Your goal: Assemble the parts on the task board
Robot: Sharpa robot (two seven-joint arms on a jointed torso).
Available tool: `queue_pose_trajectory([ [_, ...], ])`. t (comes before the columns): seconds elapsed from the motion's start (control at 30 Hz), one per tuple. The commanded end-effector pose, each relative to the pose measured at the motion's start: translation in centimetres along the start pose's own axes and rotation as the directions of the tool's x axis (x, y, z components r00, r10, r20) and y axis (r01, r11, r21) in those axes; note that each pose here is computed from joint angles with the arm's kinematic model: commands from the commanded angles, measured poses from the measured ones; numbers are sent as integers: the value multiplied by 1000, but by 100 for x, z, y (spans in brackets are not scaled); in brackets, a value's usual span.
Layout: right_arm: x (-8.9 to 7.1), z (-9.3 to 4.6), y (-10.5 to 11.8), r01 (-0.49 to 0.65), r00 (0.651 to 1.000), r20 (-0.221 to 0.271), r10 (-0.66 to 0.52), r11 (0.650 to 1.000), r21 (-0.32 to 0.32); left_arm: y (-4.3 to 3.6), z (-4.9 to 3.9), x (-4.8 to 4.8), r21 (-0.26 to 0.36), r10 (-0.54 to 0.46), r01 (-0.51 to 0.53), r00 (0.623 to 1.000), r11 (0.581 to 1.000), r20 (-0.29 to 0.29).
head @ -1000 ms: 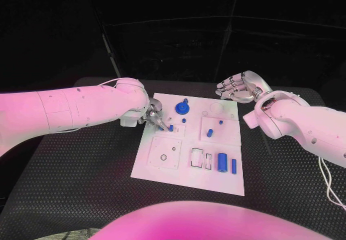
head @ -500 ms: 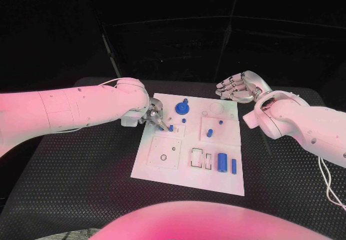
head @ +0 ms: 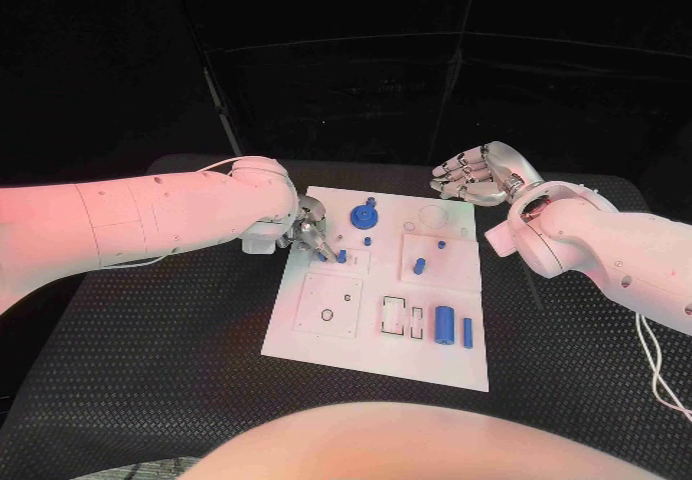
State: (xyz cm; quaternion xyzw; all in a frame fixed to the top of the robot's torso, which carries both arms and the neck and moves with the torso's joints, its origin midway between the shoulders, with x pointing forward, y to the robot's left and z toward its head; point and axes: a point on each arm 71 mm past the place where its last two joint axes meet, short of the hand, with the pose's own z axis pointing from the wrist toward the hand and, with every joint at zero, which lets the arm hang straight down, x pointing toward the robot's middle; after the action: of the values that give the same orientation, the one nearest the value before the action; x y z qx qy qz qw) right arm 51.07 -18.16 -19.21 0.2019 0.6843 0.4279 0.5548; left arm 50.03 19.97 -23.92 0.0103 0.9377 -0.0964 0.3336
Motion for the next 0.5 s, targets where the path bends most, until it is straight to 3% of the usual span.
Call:
queue_pose_trajectory([
  [0.03,3,6,20,-2,1000,-6,2,1000,-12,-13,7,21,5,-9,9,1000,1000,-3],
  [0.5,1,7,15,-2,1000,-5,2,1000,-10,11,7,12,0,-14,14,1000,1000,3],
])
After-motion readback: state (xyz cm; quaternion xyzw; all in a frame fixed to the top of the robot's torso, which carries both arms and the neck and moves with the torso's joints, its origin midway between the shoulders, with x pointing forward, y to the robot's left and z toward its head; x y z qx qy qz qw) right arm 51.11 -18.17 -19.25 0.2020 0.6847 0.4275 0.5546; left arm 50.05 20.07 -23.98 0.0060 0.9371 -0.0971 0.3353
